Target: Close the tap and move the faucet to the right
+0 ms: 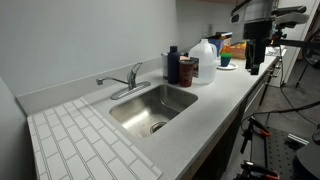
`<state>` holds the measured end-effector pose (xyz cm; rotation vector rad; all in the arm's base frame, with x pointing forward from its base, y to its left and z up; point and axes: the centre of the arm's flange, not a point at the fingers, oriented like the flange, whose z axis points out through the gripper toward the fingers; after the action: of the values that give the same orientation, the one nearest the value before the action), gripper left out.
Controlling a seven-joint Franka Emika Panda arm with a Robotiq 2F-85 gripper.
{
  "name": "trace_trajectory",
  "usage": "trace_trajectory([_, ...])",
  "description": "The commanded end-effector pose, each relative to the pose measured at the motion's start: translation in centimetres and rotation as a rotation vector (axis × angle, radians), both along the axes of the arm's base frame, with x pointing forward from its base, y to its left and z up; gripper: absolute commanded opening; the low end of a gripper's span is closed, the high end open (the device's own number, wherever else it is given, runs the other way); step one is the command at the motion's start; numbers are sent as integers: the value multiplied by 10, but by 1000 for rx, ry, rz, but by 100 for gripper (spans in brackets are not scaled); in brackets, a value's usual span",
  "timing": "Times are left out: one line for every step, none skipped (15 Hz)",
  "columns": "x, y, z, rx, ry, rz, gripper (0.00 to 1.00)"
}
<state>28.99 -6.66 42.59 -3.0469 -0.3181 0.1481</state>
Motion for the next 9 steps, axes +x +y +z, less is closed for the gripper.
trace_trajectory([0,-1,0,-10,-7,-2,100])
trace_trajectory([1,-1,0,-14,-14,0,100])
trace_trajectory([1,-1,0,-16,-17,1,100])
trace_trajectory([1,-1,0,-18,-20,2,100])
trace_trajectory([1,-1,0,-21,-19,3,100])
trace_trajectory([1,-1,0,-22,-20,4,100])
trace_trajectory([1,-1,0,-24,-20,4,100])
trace_trajectory([1,-1,0,-27,-22,2,100])
trace_trajectory([1,-1,0,-27,-20,-7,100])
